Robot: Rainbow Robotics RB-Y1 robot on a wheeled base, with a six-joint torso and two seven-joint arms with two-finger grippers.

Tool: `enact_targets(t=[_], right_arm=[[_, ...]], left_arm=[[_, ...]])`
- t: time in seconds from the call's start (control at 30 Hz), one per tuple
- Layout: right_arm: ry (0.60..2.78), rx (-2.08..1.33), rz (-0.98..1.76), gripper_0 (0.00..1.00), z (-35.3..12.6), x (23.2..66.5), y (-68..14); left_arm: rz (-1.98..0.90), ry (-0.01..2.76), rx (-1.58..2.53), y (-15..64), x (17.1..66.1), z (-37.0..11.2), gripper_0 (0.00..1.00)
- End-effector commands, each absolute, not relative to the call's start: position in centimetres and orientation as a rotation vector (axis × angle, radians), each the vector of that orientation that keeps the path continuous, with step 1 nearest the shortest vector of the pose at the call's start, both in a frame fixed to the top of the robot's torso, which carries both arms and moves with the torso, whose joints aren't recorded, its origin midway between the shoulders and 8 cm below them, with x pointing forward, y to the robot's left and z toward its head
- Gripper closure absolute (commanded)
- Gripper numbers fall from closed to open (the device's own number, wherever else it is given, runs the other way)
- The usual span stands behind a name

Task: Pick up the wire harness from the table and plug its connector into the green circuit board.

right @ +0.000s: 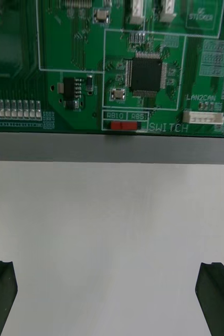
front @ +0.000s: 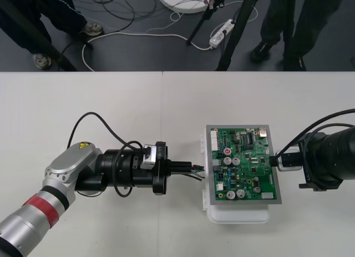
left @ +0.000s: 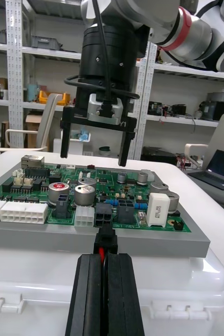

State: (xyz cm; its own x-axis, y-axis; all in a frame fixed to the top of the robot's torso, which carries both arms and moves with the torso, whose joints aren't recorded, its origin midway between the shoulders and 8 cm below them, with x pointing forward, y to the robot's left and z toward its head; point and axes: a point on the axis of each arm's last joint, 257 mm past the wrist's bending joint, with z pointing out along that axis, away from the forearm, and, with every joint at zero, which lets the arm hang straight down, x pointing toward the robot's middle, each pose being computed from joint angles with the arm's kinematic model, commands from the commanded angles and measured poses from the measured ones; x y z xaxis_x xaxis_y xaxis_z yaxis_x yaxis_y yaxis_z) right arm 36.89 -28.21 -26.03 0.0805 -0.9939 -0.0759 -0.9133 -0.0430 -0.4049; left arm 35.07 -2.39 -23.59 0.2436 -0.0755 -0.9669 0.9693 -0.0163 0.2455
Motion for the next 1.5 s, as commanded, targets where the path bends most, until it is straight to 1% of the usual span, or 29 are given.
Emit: enact_targets(t=[0.03,0.27,0.47,0.93,1.5], right_arm=[[1.895,-2.002,-0.297,0.0,-26.2,35.9,-27.0],[1.901,-1.985,-0.287,0.0,-26.4,35.9,-26.5],[1.912,-1.981,-0.33,0.0,-26.9,36.2,-26.5],[1.909,-1.927,-0.318,0.0,-26.6,36.9,-25.0],[1.888,-1.937,-0.298,0.0,-27.4,36.5,-23.1]], left_arm=[[-1.033,0.878,1.291,-4.9,35.7,-21.7,1.0],[-1.037,0.872,1.289,-5.6,35.6,-21.5,1.0],[-1.038,0.875,1.302,-5.9,35.5,-21.8,1.0],[-1.037,0.883,1.306,-6.3,35.4,-22.0,1.0],[-1.036,0.891,1.306,-6.7,35.5,-22.2,1.0]])
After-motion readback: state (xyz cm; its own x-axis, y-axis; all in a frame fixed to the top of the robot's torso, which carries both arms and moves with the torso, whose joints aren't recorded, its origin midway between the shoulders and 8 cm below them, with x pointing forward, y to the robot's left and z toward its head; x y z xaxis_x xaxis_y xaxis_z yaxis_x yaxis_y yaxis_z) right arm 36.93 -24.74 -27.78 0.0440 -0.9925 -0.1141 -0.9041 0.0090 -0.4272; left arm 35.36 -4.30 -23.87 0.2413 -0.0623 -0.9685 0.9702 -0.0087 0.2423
